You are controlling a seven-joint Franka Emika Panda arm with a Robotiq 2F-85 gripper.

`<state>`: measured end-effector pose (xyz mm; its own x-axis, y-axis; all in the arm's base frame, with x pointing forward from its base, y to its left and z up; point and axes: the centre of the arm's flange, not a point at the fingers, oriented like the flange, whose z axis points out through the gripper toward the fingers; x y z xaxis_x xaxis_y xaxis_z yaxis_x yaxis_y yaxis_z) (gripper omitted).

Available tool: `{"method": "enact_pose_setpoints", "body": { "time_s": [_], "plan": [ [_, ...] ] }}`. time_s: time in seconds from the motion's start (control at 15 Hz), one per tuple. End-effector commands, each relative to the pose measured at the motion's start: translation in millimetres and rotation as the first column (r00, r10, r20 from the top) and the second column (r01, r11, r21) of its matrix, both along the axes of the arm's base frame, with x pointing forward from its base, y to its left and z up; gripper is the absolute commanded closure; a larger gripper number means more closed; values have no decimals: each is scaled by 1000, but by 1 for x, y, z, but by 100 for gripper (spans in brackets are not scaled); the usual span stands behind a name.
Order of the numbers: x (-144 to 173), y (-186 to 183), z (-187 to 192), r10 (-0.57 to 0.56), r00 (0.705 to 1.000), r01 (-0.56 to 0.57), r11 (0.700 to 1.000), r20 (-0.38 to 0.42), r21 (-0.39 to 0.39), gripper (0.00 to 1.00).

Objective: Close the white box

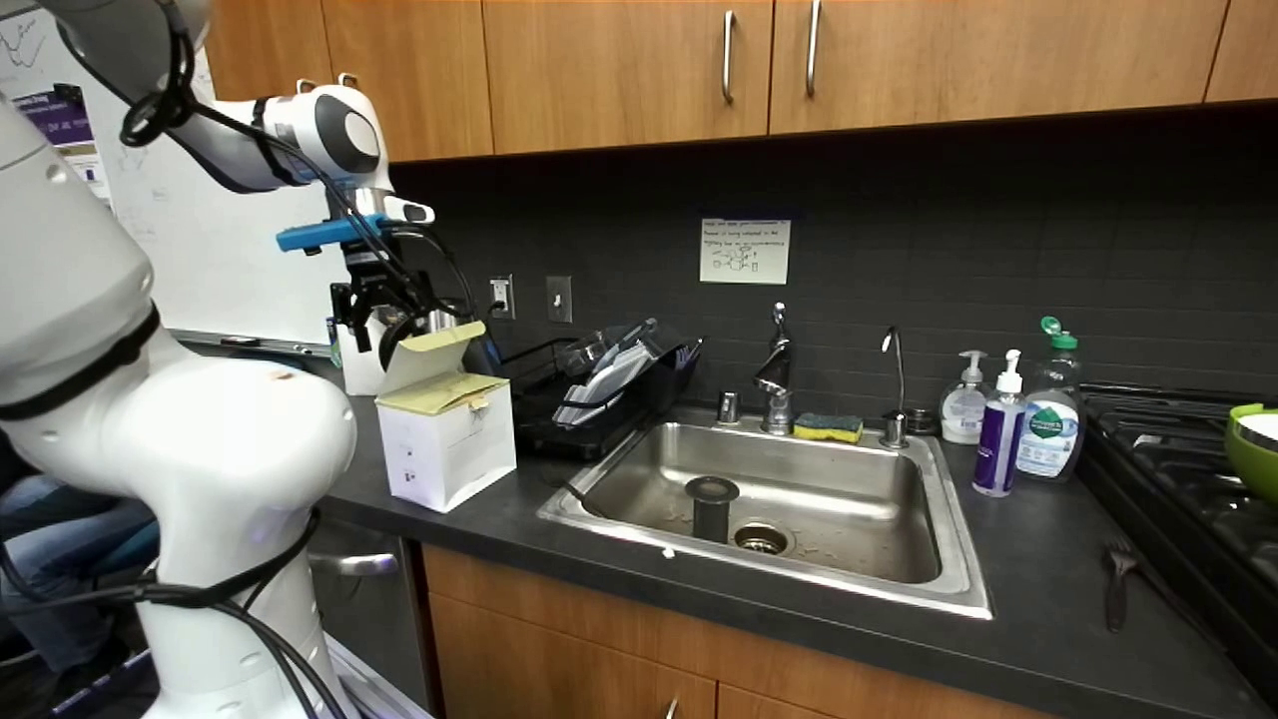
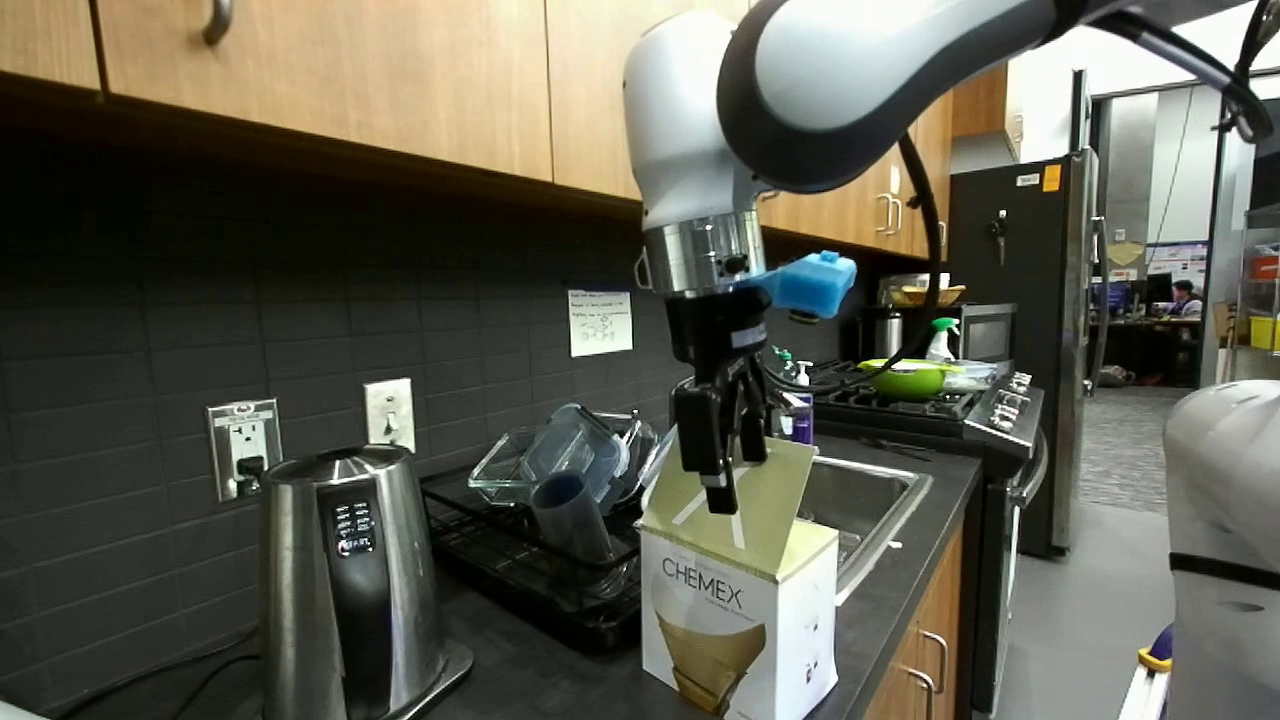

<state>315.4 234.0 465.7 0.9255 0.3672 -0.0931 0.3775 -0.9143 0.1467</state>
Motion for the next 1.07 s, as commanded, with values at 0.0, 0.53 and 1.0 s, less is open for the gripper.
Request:
{"method": "enact_pose_setpoints", "body": {
  "time_s": [0.0,0.53,1.0],
  "plan": [
    [-7,-18,-2,-35,999,35,999,2,-4,0],
    [-3,-36,-23,-68,998,68,997,-3,38,0],
    [6,-50,-37,-105,994,104,991,13,82,0]
  ]
}}
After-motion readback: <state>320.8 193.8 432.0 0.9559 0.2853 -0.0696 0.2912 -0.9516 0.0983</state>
